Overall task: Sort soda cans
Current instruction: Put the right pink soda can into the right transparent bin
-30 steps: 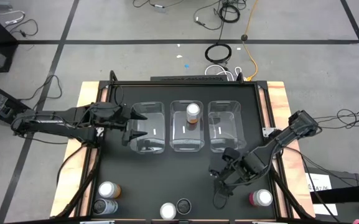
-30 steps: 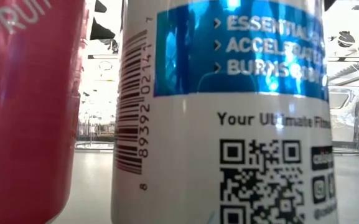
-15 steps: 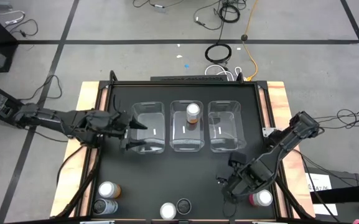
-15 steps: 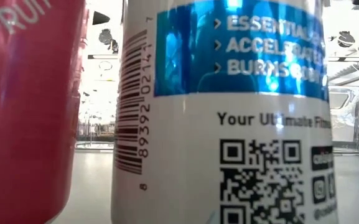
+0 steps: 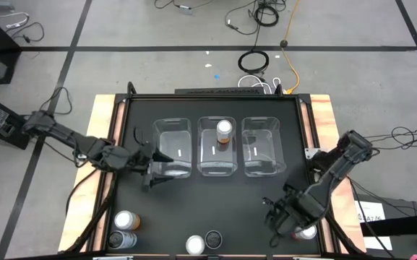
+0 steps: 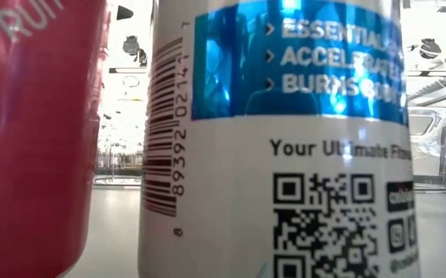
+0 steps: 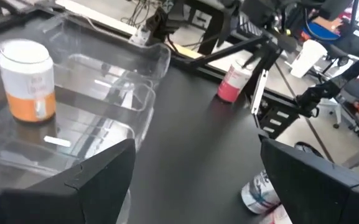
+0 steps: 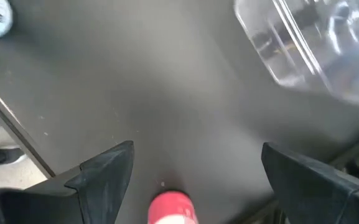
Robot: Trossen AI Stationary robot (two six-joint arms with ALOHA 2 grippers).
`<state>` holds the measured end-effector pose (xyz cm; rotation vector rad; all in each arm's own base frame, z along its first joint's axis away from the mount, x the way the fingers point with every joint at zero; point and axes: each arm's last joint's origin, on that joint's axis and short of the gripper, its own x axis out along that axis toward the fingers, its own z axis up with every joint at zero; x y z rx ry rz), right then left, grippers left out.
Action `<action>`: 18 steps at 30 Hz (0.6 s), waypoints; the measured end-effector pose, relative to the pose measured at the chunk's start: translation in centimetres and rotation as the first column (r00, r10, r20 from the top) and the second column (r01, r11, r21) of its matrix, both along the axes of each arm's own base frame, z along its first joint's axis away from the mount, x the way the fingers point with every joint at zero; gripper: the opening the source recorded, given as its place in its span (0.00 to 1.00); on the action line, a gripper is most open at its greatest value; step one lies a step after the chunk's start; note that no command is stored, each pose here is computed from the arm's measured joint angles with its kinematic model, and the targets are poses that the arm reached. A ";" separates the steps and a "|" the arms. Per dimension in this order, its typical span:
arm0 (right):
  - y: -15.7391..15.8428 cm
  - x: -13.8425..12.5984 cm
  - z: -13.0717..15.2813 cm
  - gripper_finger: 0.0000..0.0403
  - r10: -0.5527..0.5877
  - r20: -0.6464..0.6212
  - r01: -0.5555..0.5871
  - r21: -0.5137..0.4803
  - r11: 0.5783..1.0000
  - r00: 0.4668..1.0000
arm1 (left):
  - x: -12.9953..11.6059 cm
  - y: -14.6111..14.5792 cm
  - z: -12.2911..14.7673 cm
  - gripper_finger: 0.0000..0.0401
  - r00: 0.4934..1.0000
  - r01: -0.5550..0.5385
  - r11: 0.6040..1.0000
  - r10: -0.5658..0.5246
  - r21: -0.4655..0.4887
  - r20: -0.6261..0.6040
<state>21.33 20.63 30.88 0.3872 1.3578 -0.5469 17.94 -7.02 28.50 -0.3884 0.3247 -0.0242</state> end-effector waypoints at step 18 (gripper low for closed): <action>5.2 -8.4 -0.3 0.84 -0.236 0.065 0.236 0.012 0.972 0.969 | 0.9 -1.7 -0.3 0.88 0.999 0.004 1.000 -0.004 -0.005 0.039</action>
